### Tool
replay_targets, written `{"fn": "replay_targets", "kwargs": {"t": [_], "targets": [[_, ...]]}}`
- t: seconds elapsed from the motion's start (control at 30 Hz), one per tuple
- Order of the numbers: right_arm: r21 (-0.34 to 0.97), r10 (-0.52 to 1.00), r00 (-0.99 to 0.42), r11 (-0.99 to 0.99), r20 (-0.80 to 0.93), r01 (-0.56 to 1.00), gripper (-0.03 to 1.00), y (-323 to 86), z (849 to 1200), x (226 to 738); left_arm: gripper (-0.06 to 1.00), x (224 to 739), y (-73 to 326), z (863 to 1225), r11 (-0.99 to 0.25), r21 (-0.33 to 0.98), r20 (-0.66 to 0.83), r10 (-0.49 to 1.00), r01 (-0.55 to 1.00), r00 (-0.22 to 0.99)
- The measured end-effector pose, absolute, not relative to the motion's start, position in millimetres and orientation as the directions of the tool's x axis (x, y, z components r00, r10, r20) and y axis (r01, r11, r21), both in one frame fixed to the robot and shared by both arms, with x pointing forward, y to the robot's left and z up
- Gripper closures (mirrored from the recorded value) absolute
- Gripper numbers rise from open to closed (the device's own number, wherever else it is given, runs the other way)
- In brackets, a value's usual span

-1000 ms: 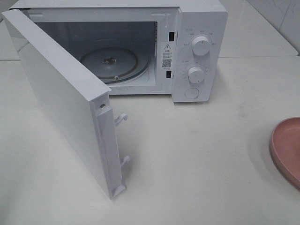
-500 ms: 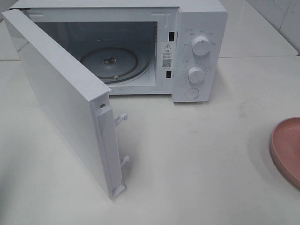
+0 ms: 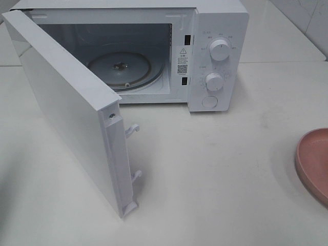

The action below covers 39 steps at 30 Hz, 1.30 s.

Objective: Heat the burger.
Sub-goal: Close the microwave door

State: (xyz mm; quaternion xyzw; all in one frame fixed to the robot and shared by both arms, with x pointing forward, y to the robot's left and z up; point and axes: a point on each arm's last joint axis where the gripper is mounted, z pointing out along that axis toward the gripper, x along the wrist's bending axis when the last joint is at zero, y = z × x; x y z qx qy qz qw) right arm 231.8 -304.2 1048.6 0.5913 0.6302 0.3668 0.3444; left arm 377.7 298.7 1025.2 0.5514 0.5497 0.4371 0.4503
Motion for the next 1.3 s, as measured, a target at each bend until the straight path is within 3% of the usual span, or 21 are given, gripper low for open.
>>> {"fn": "replay_targets", "kwargs": {"t": [0.33, 0.7, 0.97, 1.3], "targets": [[0.87, 0.998, -0.063, 0.032, 0.0, 0.493, 0.21, -304, 1049, 232, 0.94, 409, 296, 1012, -0.009, 0.983, 0.002, 0.999, 0.186, 0.038], [0.87, 0.998, -0.063, 0.032, 0.0, 0.493, 0.21, -304, 1049, 232, 0.94, 432, 283, 994, -0.006, 0.984, -0.024, 0.985, 0.176, 0.17], [0.87, 0.998, -0.063, 0.032, 0.0, 0.493, 0.21, -304, 1049, 232, 0.94, 444, 253, 971, -0.035, 0.976, -0.034, 0.949, 0.213, 0.313], [0.87, 0.998, -0.063, 0.032, 0.0, 0.493, 0.21, -304, 1049, 232, 0.94, 454, 233, 949, -0.02, 0.964, -0.081, 0.928, 0.265, 0.363]]}}
